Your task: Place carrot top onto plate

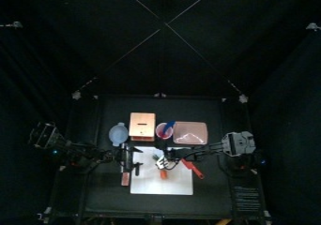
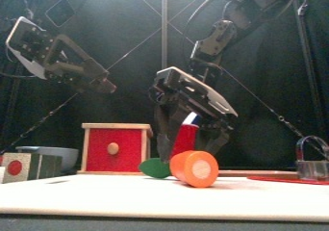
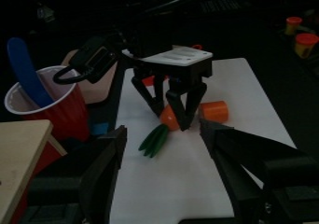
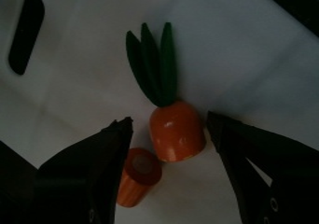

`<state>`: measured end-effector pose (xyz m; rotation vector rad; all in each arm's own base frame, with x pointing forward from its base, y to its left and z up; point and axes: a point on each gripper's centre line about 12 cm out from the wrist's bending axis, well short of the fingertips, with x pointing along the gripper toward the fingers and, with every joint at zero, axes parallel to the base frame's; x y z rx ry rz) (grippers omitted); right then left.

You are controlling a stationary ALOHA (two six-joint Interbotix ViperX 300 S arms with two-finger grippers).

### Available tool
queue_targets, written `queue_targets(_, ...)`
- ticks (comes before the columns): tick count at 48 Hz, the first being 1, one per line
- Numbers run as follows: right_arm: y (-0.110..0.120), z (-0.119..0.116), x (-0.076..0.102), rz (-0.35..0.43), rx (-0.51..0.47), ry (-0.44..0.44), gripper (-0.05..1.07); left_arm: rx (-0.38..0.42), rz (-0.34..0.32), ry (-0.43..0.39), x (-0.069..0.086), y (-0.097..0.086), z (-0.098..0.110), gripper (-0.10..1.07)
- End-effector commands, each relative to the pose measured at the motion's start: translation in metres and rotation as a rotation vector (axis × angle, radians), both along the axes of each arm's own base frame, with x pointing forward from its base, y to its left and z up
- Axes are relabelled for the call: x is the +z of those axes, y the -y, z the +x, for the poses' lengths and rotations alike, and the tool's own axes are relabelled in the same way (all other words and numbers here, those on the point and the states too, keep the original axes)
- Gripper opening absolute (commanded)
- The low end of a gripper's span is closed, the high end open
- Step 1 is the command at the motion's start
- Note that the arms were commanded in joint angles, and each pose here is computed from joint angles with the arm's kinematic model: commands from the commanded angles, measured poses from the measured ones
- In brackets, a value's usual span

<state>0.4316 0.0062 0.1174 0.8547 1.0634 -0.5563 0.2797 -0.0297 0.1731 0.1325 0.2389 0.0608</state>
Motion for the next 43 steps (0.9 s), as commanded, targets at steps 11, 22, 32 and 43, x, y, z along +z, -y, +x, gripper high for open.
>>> queue_targets(11, 0.004, 0.002, 0.013, -0.015, 0.004, -0.003, 0.80, 0.002, 0.002, 0.017, 0.004, -0.001, 0.002, 0.95)
queue_targets(22, 0.003, -0.004, 0.016, -0.034, 0.020, -0.019, 0.65, 0.004, -0.001, 0.017, 0.004, -0.001, 0.001, 0.95)
queue_targets(32, 0.014, -0.024, 0.041, -0.080, 0.024, -0.048, 0.64, 0.004, -0.001, 0.008, 0.001, -0.001, 0.000, 0.95)
queue_targets(43, 0.055, -0.075, 0.065, -0.124, -0.065, -0.128, 0.64, 0.006, -0.003, 0.005, 0.000, -0.002, -0.001, 0.95)
